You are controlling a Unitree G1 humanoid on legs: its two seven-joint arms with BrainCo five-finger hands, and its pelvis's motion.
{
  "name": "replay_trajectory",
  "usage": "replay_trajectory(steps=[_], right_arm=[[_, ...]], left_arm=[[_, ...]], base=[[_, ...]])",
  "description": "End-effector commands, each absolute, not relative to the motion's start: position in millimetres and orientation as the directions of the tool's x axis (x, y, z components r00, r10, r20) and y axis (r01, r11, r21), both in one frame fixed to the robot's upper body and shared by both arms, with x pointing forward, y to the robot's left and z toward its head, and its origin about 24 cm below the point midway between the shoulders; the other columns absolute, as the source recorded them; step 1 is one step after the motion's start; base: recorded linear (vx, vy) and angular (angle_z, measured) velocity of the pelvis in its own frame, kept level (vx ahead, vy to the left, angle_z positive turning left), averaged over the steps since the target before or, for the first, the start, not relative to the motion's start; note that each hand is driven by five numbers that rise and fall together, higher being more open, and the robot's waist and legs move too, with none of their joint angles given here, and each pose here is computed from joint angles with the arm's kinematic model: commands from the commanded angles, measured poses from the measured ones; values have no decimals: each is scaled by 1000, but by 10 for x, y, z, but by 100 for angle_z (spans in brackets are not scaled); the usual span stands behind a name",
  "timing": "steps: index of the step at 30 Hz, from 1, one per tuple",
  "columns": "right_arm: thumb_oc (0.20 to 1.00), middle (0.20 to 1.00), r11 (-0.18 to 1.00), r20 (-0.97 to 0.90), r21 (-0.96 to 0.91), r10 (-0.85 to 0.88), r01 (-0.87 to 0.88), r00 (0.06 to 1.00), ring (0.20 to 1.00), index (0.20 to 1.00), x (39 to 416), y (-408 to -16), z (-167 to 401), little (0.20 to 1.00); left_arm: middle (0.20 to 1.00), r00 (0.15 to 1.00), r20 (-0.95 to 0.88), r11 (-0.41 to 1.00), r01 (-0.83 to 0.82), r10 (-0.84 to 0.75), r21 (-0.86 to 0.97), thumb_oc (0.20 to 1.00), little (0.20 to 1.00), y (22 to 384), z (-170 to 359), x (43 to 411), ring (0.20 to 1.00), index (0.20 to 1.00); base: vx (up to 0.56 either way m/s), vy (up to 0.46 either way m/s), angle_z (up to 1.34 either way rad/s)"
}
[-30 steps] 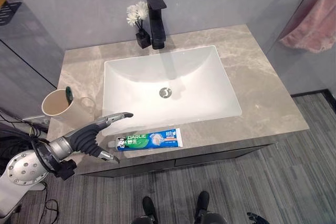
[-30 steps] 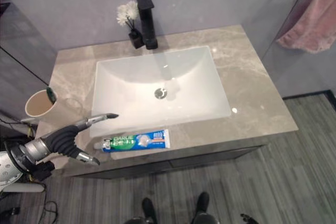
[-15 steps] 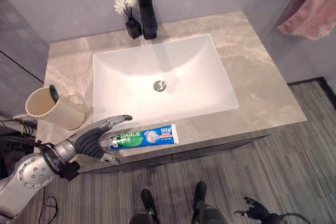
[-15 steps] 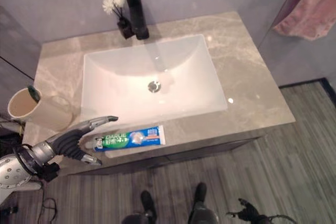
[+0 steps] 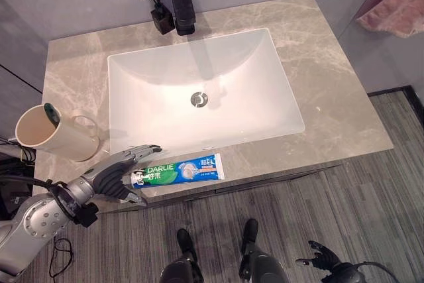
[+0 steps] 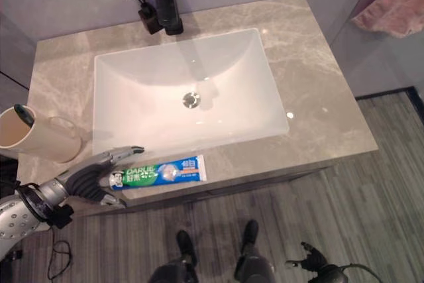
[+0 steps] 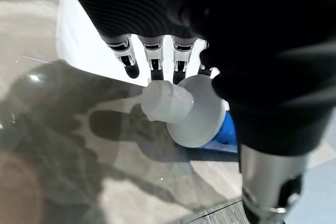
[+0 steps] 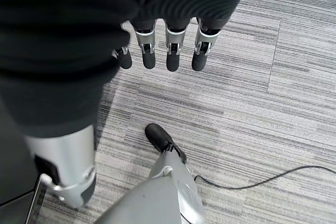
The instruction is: Put brush and paste in cup on sink, flatten towel.
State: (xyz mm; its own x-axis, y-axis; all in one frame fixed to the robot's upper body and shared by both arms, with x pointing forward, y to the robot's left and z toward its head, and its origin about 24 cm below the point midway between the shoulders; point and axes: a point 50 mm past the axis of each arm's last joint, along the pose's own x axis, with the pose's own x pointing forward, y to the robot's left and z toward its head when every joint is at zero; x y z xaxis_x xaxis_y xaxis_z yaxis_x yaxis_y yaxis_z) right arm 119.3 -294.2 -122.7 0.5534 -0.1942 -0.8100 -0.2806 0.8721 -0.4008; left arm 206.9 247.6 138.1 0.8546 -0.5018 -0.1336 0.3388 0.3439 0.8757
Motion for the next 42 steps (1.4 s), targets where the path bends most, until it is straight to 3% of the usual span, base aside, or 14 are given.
replay_trajectory(steps=[1, 8, 9, 11, 13, 14, 16, 19, 28, 34, 36, 38, 42], right_arm=[[1000, 1000, 866, -798, -416, -200, -279, 568, 1000, 1000, 1232, -2955, -1206, 1000], [1000, 1000, 867, -793, -417, -199, -274, 576, 1000, 1000, 1245, -2943, -1202, 1000], [1000, 1000, 866, -790, -419, -200, -272, 580, 1000, 1000, 1247, -2938, -1201, 1000], [1000, 1000, 867, -780, -423, -202, -262, 592, 1000, 1000, 1276, -2925, -1193, 1000], [1000, 1000, 867, -777, -424, -201, -261, 596, 1000, 1000, 1287, -2919, -1190, 1000], [1000, 1000, 866, -772, -429, -203, -258, 602, 1000, 1000, 1304, -2923, -1179, 1000], [1000, 1000, 866, -768, -432, -206, -253, 606, 1000, 1000, 1313, -2921, -1177, 1000], [1000, 1000, 863, -757, -441, -211, -246, 619, 1000, 1000, 1344, -2912, -1168, 1000], [1000, 1000, 867, -767, -451, -255, -211, 589, 1000, 1000, 1259, -2935, -1216, 1000], [1000, 1000, 897, -737, -425, -423, 126, 527, 1000, 1000, 1142, -3086, -1231, 1000], [1000, 1000, 893, -731, -421, -438, 159, 523, 1000, 1000, 1137, -3109, -1223, 1000], [1000, 1000, 827, -667, -389, -556, 406, 495, 1000, 1000, 1144, -3310, -1112, 1000], [1000, 1000, 744, -507, -381, -665, 549, 549, 1000, 1000, 1316, -3534, -823, 1000]], left_arm=[[1000, 867, -39, 370, 252, -498, 894, 1000, 1000, 2482, 1433, 2101, 1000, 1000], [1000, 871, -18, 350, 216, -492, 912, 1000, 1000, 2476, 1429, 2098, 1000, 1000], [875, 875, -12, 351, 207, -485, 913, 875, 875, 2478, 1402, 2096, 875, 875], [501, 878, -9, 314, 180, -479, 932, 501, 501, 2485, 1394, 2091, 501, 501], [482, 879, -16, 294, 177, -476, 939, 482, 482, 2494, 1380, 2090, 482, 482], [351, 879, -21, 271, 170, -476, 948, 351, 351, 2498, 1374, 2087, 351, 351], [216, 878, -28, 236, 159, -477, 959, 216, 216, 2497, 1355, 2086, 216, 216], [200, 863, -42, 182, 154, -504, 971, 200, 200, 2451, 1325, 2075, 200, 200], [200, 861, -40, 196, 161, -507, 967, 200, 200, 2402, 1227, 2096, 200, 200], [200, 893, 131, 182, -56, -431, 982, 200, 200, 2482, 1344, 2242, 200, 200], [200, 895, 157, 173, -91, -418, 981, 200, 200, 2504, 1365, 2258, 200, 200], [200, 894, 279, 157, -237, -352, 959, 200, 200, 2601, 1501, 2311, 200, 200], [200, 866, 398, 142, -372, -304, 917, 200, 200, 2668, 1649, 2348, 200, 200]], base=[[0, 0, 0], [1, -2, 0], [0, 0, 0], [3, -11, -2], [0, 0, 0], [0, 0, 0], [3, 0, -3], [4, -2, -4], [25, -1, -1], [77, -10, 0], [22, 1, -1], [0, 0, 0], [5, 11, -4]])
